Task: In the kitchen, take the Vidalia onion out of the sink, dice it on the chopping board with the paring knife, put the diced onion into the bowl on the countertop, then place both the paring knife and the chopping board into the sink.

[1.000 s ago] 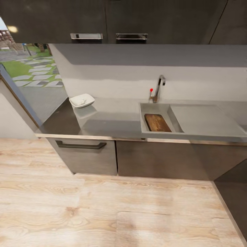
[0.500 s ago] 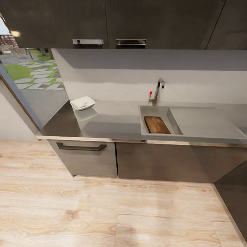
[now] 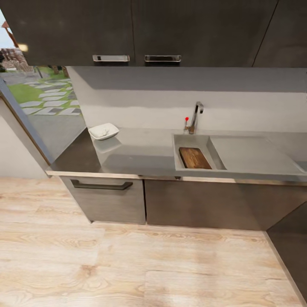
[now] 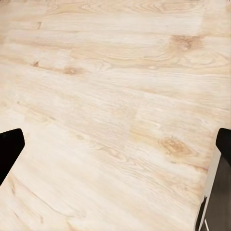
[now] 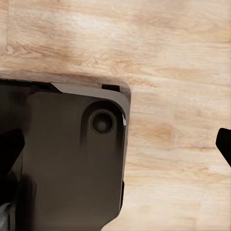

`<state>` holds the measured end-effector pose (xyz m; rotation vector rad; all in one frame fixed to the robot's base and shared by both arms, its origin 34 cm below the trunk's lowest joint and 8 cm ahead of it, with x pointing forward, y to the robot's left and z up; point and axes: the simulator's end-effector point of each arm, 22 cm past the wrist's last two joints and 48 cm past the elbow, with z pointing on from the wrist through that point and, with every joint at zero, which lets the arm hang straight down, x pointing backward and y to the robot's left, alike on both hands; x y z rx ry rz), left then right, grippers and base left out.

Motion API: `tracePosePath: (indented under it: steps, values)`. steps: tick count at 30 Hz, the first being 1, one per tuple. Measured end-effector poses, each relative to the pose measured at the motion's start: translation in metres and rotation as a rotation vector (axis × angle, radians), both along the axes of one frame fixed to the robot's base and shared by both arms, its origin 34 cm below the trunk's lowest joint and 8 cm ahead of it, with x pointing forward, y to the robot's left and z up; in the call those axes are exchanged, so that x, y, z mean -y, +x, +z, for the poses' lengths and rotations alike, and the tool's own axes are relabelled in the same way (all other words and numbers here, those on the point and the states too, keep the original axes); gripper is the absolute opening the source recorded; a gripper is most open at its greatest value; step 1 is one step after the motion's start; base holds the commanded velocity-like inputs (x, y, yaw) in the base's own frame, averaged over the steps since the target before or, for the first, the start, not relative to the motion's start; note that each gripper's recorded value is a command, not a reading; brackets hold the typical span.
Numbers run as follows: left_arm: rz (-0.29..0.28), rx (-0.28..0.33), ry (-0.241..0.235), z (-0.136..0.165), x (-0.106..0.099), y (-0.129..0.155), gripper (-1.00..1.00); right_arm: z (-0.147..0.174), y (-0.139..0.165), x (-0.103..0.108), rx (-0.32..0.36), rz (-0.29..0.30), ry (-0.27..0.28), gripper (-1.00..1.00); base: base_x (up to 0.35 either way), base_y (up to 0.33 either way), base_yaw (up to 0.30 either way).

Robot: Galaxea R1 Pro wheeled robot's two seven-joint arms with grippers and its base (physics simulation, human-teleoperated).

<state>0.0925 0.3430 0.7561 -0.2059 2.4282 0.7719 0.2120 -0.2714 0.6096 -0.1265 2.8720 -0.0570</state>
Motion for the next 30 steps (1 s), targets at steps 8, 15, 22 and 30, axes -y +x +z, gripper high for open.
tracePosePath:
  steps: [8, 15, 22, 30]
  values:
    - [0.0, 0.013, -0.001, 0.0, 0.0, 0.003, 1.0, 0.001, 0.004, 0.001, 0.011, 0.0, -0.002, 1.0, 0.0, 0.0, 0.0]
    - [0.0, 0.024, -0.001, 0.0, 0.0, 0.006, 1.0, 0.003, 0.009, 0.001, 0.023, 0.0, -0.003, 1.0, 0.0, 0.0, 0.0]
    - [-0.001, 0.033, 0.0, -0.001, 0.0, 0.008, 1.0, 0.004, 0.013, 0.001, 0.034, 0.0, -0.002, 1.0, 0.0, 0.0, 0.0]
    - [-0.001, 0.046, 0.001, -0.001, 0.0, 0.011, 1.0, 0.005, 0.018, 0.0, 0.047, 0.0, -0.001, 1.0, 0.0, 0.0, 0.0]
